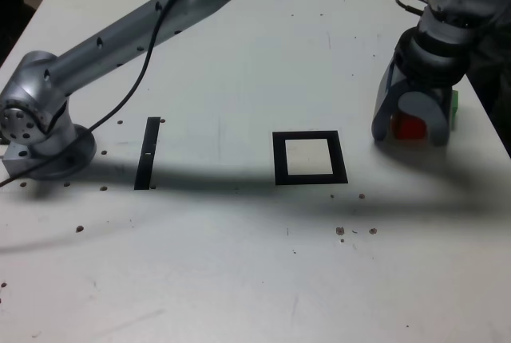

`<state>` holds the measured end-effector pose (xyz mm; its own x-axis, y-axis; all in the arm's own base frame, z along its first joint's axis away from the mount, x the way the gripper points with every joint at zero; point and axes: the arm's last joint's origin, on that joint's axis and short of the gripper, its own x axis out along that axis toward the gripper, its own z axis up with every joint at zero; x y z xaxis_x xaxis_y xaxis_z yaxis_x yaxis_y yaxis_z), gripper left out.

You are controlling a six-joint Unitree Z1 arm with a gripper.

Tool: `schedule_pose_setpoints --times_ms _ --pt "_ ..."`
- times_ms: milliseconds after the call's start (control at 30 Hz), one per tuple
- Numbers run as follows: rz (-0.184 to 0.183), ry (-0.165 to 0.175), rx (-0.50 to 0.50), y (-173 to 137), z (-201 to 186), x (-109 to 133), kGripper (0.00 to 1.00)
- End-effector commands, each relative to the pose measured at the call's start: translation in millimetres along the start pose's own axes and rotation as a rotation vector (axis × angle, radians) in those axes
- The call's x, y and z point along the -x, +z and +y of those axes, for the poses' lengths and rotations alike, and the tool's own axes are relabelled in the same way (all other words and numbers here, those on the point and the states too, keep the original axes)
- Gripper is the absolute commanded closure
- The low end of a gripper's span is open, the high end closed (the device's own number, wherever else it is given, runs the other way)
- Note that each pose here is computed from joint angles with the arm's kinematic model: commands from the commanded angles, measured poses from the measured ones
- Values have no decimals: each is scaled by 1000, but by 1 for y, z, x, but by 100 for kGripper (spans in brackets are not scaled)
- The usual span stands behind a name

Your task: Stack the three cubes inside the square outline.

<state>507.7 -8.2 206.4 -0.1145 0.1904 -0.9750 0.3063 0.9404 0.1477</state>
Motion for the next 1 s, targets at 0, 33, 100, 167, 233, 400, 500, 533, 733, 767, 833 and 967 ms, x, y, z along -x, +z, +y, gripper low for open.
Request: schedule_pose_setpoints --times_ms 0,33,100,167,233,400,500,533,733,767,833,967 --pt "12 0 -7 0 1 -2 51" --pt "10 1 -8 0 1 -2 52" --pt "7 3 -11 1 1 -2 56" --pt "5 3 -12 1 1 -1 60" --pt "4 4 -13 1 1 -1 62" --pt "-4 6 -16 0 2 2 70" --pt "-8 13 -25 0 1 5 73" --pt "-9 16 -29 -1 0 6 74" --pt "-17 25 -50 -4 -5 15 74" --pt "-20 26 -51 -5 -6 17 74" --pt "-28 29 -53 -6 -8 22 74" --pt "-58 38 -64 -16 -16 43 74"
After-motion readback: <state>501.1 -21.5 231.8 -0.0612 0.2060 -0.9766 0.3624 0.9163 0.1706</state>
